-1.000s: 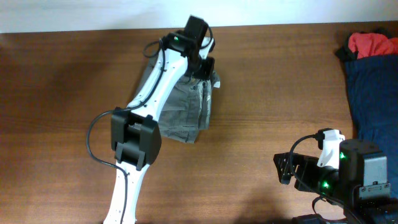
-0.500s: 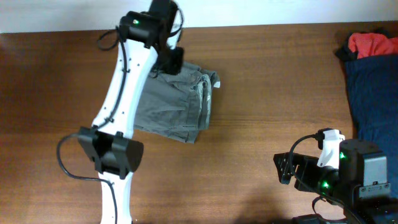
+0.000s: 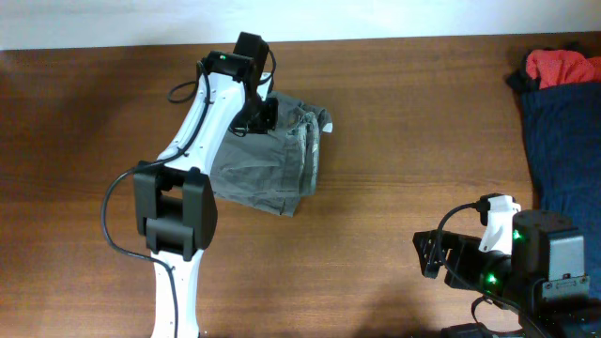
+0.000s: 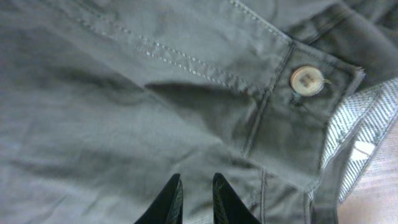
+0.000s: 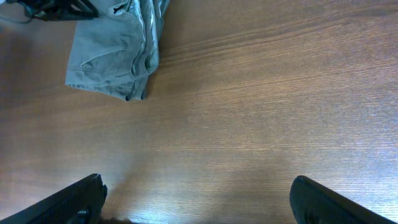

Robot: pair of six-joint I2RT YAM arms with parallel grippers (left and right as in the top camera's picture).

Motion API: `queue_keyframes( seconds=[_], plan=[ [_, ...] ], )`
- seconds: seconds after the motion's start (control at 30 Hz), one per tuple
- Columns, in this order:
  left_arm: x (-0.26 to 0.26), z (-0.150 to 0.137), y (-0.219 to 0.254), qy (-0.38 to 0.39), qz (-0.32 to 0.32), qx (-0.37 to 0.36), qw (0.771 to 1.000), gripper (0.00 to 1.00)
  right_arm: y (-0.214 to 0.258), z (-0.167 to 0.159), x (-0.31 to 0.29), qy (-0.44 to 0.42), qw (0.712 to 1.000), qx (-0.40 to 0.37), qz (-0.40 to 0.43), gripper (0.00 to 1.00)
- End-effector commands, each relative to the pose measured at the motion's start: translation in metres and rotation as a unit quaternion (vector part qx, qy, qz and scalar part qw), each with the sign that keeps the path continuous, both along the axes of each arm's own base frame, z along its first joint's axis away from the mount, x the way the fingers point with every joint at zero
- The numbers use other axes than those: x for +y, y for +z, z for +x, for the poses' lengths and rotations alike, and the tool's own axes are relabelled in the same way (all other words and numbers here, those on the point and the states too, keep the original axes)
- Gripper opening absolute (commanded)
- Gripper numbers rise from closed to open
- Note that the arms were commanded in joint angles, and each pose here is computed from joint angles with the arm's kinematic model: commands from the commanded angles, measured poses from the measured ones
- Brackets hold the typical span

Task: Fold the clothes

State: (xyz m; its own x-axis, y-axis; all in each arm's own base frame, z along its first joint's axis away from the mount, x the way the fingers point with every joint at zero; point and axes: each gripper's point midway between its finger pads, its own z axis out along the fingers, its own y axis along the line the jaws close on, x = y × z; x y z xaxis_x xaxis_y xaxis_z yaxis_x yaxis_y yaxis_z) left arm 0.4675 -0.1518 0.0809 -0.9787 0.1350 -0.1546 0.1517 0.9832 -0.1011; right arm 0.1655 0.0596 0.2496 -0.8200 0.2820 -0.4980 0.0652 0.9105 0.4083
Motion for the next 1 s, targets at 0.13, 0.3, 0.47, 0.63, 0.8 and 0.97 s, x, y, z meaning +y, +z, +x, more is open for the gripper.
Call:
queue_keyframes(
  seconds=[0.13,0.3,0.47,0.63,0.8,0.97],
  plan=[
    [-0.027,0.004,-0.034,0.000,-0.062,0.025,0.998,0.17,-0.002,0.000,-0.002,-0.005,1.000,0.002,-0.004,0.99],
    [-0.059,0.007,-0.038,-0.022,-0.120,0.022,0.992,0.17,-0.002,0.000,-0.002,-0.005,1.000,0.002,-0.004,0.99],
    [-0.087,0.002,-0.050,-0.041,-0.125,0.022,0.991,0.17,-0.002,0.000,-0.002,-0.005,1.000,0.002,-0.004,0.99],
    [-0.106,0.000,-0.049,-0.060,-0.130,0.010,0.990,0.17,-0.002,0.000,-0.002,-0.005,1.000,0.002,-0.004,0.99],
    [-0.109,0.001,-0.031,-0.063,-0.133,0.003,0.989,0.16,-0.002,0.000,-0.002,-0.005,1.000,0.002,-0.004,0.99],
    [-0.091,0.014,0.030,-0.056,-0.139,-0.041,0.988,0.13,-0.002,0.000,-0.002,-0.005,1.000,0.002,-0.004,0.99]
  ],
)
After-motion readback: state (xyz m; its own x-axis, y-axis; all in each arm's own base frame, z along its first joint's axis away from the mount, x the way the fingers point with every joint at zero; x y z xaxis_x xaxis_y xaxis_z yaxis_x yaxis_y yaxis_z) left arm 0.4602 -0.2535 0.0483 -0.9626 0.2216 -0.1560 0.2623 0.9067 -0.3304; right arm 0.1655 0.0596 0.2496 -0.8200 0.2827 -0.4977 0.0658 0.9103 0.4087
